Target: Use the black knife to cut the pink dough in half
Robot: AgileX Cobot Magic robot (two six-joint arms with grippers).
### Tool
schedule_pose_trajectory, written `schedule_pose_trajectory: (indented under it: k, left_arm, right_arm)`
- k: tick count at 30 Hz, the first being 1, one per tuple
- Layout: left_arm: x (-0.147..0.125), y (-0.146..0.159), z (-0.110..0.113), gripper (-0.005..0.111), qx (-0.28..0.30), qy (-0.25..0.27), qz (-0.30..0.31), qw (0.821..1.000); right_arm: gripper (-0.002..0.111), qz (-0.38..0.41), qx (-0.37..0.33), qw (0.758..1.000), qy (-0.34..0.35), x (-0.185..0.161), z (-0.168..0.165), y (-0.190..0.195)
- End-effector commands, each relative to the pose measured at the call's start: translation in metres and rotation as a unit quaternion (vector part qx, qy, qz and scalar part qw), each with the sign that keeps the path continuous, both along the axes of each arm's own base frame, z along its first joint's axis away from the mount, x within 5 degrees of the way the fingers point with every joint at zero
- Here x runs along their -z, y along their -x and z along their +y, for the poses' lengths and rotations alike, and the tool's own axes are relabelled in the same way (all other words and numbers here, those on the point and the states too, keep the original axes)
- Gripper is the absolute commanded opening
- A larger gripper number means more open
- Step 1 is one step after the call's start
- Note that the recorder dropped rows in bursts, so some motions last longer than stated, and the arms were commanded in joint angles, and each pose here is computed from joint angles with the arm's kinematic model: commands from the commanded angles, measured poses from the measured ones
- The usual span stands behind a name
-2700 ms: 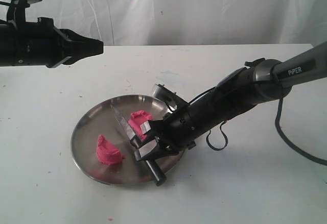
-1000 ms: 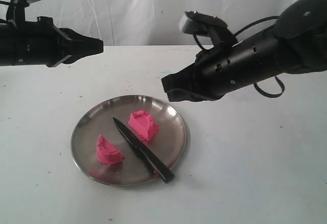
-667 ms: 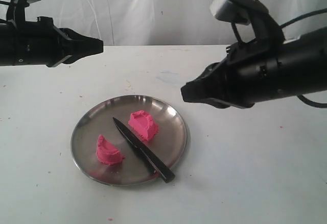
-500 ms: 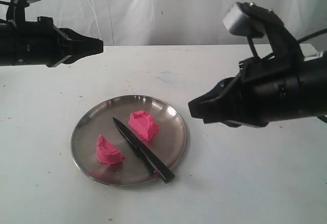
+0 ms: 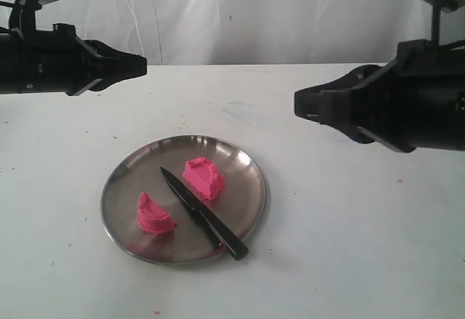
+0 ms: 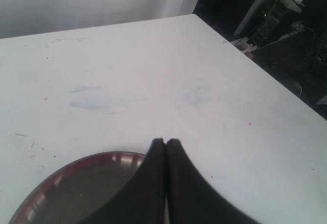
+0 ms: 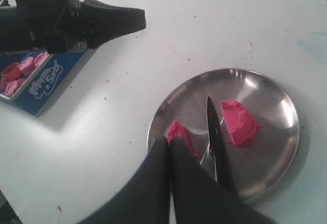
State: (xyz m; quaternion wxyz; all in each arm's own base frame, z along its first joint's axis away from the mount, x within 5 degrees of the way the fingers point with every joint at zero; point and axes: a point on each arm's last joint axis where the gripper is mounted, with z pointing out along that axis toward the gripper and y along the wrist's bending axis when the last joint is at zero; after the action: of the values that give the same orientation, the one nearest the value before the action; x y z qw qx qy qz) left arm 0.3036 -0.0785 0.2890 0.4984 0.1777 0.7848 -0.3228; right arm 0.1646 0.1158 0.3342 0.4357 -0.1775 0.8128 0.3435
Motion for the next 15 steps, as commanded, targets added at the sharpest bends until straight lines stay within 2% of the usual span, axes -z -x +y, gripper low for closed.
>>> schedule_pose_trajectory:
  k: [1, 3, 6, 10, 15]
  left_arm:
    - [-0.004, 0.003, -0.002, 0.0, 0.002, 0.012, -0.004, 1.0]
    - [-0.004, 0.003, -0.002, 0.0, 0.002, 0.012, -0.004, 1.0]
    - [-0.004, 0.003, -0.002, 0.0, 0.002, 0.012, -0.004, 1.0]
    - [-0.004, 0.003, -0.002, 0.0, 0.002, 0.012, -0.004, 1.0]
    - [-0.004, 0.003, -0.002, 0.0, 0.002, 0.012, -0.004, 1.0]
  right_arm:
    - [0.0, -0.014, 0.03, 0.998, -0.047, -0.013, -0.008, 0.012]
    - [0.0, -0.038, 0.075, 0.994, -0.066, -0.007, -0.019, 0.02]
    - [0.0, -0.122, 0.133, 0.983, -0.016, 0.015, -0.047, 0.045]
    - [0.0, -0.144, 0.196, 0.97, 0.021, 0.061, -0.077, 0.077]
    - [0.0, -0.164, 0.232, 0.958, 0.047, 0.103, -0.092, 0.098]
